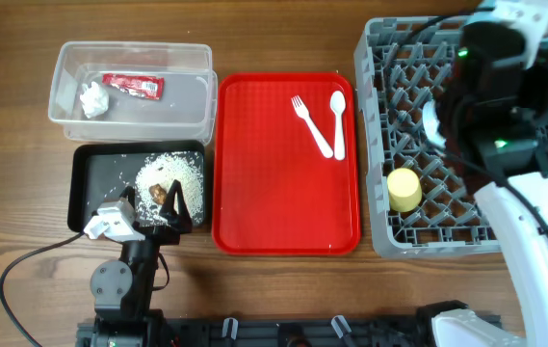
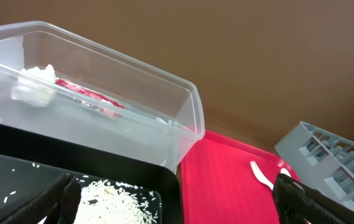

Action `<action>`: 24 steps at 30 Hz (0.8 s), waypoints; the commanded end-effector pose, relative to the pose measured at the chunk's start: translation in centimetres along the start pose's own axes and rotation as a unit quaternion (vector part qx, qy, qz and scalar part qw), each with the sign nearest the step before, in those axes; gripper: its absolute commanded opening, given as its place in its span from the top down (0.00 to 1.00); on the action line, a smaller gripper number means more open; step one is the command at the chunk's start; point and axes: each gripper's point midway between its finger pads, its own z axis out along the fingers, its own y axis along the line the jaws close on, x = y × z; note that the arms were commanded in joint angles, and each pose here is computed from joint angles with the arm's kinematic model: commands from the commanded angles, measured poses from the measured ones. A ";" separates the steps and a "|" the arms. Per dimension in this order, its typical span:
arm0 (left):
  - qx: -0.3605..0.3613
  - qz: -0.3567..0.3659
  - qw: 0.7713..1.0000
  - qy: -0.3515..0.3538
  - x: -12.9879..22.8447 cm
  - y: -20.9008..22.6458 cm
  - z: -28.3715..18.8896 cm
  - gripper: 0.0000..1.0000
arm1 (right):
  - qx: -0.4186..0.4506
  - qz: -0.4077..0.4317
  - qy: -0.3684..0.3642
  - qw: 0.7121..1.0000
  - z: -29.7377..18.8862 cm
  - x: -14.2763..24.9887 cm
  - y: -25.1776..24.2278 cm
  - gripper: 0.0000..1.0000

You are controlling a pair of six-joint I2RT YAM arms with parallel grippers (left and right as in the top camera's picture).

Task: Sort waste into correct bins and load items into the dishwasher rack
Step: 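Stand the light-blue plate upright in the dish rack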

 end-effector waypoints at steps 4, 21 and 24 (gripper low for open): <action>0.002 0.002 1.000 -0.001 0.1 0.1 0.0 0.00 | 0.078 -0.163 0.061 0.982 5.8 2.3 -2.9 0.96; 0.001 0.002 1.000 -0.001 0.1 0.1 0.0 0.00 | -0.088 -0.066 -0.015 0.994 8.0 1.2 6.4 0.96; 0.002 0.002 1.000 -0.001 0.1 0.1 0.0 0.00 | -0.149 -0.059 -0.049 0.986 7.6 0.1 8.9 0.96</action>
